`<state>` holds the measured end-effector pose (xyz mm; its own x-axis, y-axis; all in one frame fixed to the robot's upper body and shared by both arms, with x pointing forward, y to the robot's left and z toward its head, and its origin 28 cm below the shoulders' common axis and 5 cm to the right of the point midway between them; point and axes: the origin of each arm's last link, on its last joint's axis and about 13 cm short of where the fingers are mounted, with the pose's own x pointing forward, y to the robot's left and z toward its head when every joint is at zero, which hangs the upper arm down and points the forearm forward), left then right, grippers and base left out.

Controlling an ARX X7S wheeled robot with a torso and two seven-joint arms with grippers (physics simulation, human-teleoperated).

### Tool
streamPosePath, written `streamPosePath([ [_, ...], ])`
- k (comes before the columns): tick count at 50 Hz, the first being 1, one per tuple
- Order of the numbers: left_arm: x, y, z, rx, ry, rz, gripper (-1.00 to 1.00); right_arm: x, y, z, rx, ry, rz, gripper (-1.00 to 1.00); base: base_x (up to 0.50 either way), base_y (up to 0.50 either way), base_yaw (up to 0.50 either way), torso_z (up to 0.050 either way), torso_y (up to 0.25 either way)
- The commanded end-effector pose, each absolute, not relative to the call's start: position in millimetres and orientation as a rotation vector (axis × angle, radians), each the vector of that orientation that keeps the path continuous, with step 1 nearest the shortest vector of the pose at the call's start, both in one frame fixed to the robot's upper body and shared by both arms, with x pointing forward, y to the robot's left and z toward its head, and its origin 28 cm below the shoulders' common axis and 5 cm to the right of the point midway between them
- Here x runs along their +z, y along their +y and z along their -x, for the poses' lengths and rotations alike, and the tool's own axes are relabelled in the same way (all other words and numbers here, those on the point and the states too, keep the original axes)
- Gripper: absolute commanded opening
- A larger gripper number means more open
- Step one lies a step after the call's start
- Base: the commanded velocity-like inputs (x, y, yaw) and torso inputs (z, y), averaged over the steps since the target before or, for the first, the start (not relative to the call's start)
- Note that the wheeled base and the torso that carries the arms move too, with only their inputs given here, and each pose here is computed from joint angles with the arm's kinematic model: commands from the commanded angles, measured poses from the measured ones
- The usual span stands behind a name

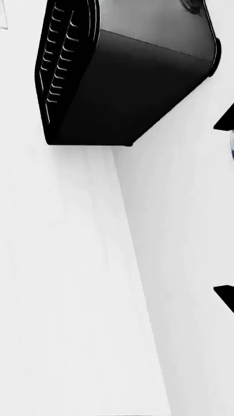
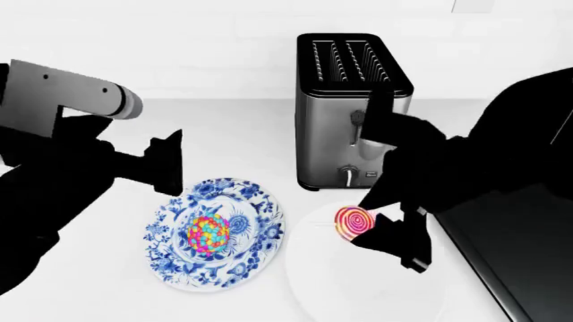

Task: Move the dessert items from the plate to the tray.

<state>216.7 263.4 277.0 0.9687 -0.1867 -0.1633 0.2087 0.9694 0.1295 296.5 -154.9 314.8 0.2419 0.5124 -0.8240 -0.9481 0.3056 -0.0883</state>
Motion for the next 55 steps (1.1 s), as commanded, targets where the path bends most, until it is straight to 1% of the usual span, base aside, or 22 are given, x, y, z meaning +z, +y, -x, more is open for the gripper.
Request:
streamPosePath([
  [1, 285, 259, -223, -0.484, 0.318, -0.41, 1.0, 356, -168, -263, 1.065, 0.696, 0.688, -1.0, 0.0, 0.0, 0.0, 0.0, 0.0],
  [3, 287, 258, -223, -0.514, 0.361, -0.436, 1.0, 360, -170, -259, 1.057, 0.688, 0.686, -1.0, 0.0, 0.0, 0.0, 0.0, 0.0],
  [12, 301, 255, -213, -0.663, 0.717, -0.417, 1.0, 383, -174, -242, 1.039, 0.656, 0.676, -1.0, 0.0, 0.0, 0.0, 0.0, 0.0],
  [19, 301, 255, -210, -0.687, 0.825, -0.403, 1.0, 386, -178, -234, 1.022, 0.643, 0.666, -1.0, 0.0, 0.0, 0.0, 0.0, 0.0],
  [37, 300, 258, -224, -0.636, 0.844, -0.375, 1.0, 379, -180, -237, 1.01, 0.613, 0.601, -1.0, 0.0, 0.0, 0.0, 0.0, 0.0],
  [48, 289, 259, -234, -0.602, 0.835, -0.343, 1.0, 373, -179, -241, 1.017, 0.625, 0.596, -1.0, 0.0, 0.0, 0.0, 0.0, 0.0],
  [55, 282, 256, -240, -0.618, 0.832, -0.328, 1.0, 372, -178, -242, 1.009, 0.614, 0.598, -1.0, 0.0, 0.0, 0.0, 0.0, 0.0],
])
